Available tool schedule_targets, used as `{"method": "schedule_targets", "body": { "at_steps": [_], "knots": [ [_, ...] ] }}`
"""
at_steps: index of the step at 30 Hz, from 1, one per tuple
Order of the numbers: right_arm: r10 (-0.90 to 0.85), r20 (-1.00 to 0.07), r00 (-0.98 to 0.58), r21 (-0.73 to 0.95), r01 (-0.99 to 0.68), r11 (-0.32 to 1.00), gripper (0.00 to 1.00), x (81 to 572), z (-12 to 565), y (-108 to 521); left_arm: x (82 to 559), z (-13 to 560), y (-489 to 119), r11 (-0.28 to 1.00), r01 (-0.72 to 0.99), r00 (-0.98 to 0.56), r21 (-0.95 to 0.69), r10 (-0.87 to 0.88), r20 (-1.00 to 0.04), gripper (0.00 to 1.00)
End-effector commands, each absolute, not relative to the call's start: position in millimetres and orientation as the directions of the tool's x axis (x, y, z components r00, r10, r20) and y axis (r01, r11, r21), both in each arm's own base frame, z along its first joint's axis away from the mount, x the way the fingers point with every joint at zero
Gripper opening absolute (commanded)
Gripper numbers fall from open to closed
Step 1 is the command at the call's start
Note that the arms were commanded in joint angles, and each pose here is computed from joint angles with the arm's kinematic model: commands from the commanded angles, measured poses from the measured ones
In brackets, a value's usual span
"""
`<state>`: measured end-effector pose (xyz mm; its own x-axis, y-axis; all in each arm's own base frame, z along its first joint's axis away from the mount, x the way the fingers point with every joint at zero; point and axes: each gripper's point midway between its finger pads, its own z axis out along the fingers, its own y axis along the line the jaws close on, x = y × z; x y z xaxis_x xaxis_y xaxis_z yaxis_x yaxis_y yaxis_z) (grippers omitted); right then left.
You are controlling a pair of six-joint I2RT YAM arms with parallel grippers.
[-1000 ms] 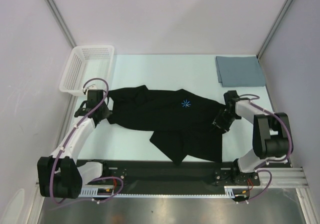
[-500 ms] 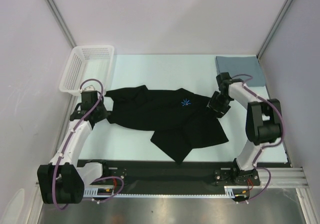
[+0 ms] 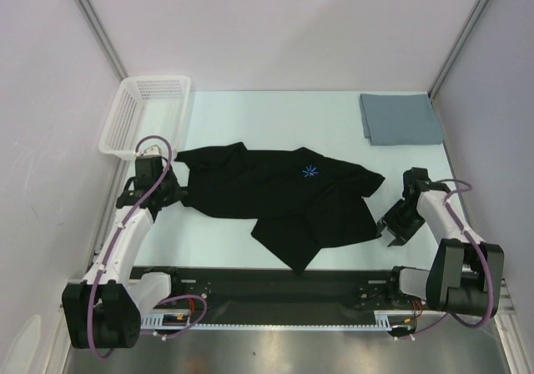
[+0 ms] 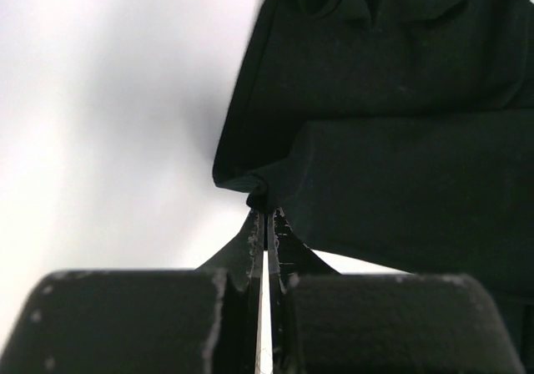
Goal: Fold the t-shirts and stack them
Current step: Flatten the tshirt out
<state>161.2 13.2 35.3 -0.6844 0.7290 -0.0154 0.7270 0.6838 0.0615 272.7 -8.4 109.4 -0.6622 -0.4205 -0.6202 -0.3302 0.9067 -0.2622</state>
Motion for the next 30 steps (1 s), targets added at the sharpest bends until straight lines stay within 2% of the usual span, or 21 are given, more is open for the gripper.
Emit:
{"method": "schedule_targets", "body": {
  "at_steps": [1,10,30],
  "knots": [
    [0.759,-0.155,-0.633,0.100,0.754,0.649,0.49,184,44,-7,284,121,-15,0.901,-0.298,-0.636,-0.315,-0.433,-0.638,0.00],
    [0.757,-0.104,-0.645,0.180,0.737,0.652,0.43,196,29,11,290,121,-19,0.899,-0.290,-0.642,-0.329,-0.437,-0.629,0.00],
    [0.737,-0.101,-0.668,0.165,0.720,0.674,0.40,200,3,16,290,117,-20,0.897,-0.288,-0.649,-0.336,-0.441,-0.620,0.00]
  ]
}}
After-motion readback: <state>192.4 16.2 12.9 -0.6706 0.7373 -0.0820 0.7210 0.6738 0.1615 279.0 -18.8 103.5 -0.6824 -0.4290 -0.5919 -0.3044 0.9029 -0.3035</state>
